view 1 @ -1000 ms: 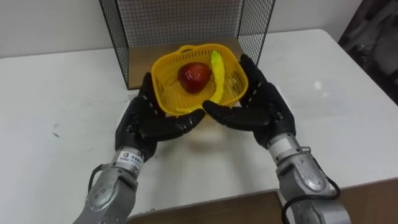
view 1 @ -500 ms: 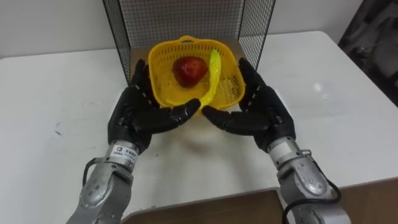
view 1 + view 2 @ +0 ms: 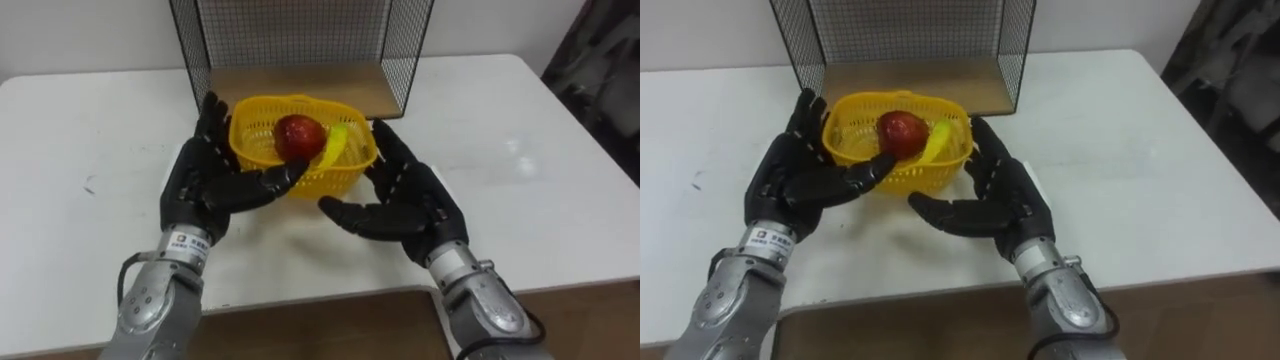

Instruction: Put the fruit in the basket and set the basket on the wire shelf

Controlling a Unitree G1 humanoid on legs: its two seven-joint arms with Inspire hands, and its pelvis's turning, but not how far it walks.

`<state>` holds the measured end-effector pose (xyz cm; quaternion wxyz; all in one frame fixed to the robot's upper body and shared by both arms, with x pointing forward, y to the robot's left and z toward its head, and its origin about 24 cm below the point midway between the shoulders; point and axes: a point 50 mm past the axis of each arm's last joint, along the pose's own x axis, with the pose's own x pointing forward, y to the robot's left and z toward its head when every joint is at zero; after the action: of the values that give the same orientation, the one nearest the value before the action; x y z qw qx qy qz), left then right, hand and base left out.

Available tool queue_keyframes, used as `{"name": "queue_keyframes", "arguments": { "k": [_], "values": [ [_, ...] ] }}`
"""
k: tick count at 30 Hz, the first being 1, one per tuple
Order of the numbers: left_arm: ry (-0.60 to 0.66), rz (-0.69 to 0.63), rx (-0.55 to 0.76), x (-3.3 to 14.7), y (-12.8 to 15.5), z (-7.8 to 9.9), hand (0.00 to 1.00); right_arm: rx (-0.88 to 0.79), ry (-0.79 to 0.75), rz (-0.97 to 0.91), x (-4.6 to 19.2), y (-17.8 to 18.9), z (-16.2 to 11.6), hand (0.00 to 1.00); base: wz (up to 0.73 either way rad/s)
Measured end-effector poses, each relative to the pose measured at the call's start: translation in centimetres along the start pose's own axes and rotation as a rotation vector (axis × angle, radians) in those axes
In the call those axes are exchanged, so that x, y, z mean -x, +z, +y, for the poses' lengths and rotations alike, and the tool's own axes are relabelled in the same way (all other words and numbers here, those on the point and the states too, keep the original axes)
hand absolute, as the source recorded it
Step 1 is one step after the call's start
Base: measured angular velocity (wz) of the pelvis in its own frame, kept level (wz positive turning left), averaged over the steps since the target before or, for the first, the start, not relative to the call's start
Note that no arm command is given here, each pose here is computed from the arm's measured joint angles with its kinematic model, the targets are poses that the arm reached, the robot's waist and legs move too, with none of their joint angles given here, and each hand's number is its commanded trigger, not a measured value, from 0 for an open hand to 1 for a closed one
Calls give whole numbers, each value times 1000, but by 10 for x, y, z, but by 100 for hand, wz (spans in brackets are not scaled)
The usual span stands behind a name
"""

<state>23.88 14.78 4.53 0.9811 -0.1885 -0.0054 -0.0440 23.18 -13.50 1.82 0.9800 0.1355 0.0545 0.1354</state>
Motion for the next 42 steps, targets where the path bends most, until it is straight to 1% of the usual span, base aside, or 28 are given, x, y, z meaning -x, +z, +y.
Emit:
{"name": "queue_keyframes", "arguments": {
  "k": [3, 9, 13, 19, 24, 27, 29, 33, 36, 42],
  "values": [
    [3, -15, -1, 1, 1, 1, 0, -4, 4, 15, 3, -4, 1, 0, -44],
    [1, -23, 1, 1, 2, 1, 0, 16, 13, 11, 4, -1, -2, 0, 5],
    [-11, -37, 3, 1, 2, -3, 0, 17, 19, -6, 4, 3, 0, 0, 12],
    [-18, -61, -7, 1, 6, -2, 0, 24, 31, -16, 2, 5, 4, 0, 3],
    [-29, -54, 2, 1, 3, -6, 0, 48, 7, -10, 3, 4, -1, 0, 13],
    [-30, -59, 1, 1, 4, -6, 0, 45, 5, -10, 3, 4, -1, 0, 24],
    [-26, -37, -1, 2, -1, -5, 0, 55, -3, 3, 4, 1, -3, 0, 41],
    [-21, -20, -8, -1, -5, -4, 0, 73, -2, -11, -6, 7, -5, 0, 5],
    [-20, 4, -14, -3, -8, -3, 0, 97, 8, -57, -18, 22, -5, 0, -1],
    [-24, 10, -26, -4, -8, -2, 0, 98, 7, -69, -20, 25, -5, 0, -6]
  ]
}}
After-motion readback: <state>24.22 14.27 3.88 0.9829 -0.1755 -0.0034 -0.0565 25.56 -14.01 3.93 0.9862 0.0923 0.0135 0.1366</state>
